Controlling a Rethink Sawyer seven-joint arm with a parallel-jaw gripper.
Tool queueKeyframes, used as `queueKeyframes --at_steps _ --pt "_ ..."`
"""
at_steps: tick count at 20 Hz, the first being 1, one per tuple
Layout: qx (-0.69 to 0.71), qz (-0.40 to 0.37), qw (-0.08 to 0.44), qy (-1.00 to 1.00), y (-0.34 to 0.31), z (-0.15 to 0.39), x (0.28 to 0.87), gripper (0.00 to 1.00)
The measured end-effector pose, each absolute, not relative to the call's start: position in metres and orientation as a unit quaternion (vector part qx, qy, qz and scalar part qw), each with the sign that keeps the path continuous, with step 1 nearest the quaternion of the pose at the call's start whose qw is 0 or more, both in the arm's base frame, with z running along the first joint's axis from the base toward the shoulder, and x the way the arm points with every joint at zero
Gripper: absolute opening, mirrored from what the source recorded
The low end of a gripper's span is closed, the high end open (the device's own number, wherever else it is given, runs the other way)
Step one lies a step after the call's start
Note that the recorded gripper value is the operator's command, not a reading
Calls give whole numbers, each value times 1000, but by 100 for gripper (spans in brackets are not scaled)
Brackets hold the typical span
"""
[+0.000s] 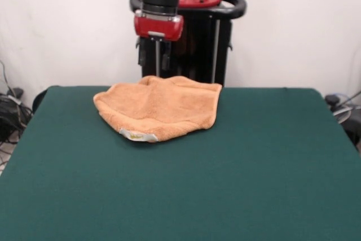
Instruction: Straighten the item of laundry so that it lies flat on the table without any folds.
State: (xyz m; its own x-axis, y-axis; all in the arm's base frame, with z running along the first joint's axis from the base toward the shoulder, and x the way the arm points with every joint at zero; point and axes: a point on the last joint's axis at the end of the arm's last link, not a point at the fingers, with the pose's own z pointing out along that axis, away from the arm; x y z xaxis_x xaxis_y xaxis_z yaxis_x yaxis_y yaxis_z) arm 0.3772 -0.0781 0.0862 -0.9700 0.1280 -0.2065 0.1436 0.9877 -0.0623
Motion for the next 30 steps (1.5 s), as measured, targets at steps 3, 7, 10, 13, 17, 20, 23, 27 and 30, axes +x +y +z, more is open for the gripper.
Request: queueKeyframes --at_steps 3,7,10,13,17,20,23,27,30 --pt "75 -41 99 991 -75 91 387 100" --pt "70 -40 106 991 -71 93 398 100" --pt "62 -36 120 990 -68 90 412 100" --pt "55 -32 136 989 -65 88 425 100" --pt "60 -28 160 985 -67 85 451 100" --pt "77 -28 162 983 -68 81 462 100" --pt "128 -31 156 979 -62 69 483 100" --pt "186 -38 147 971 -48 56 506 100" --pt "236 -51 144 960 -31 43 529 100"
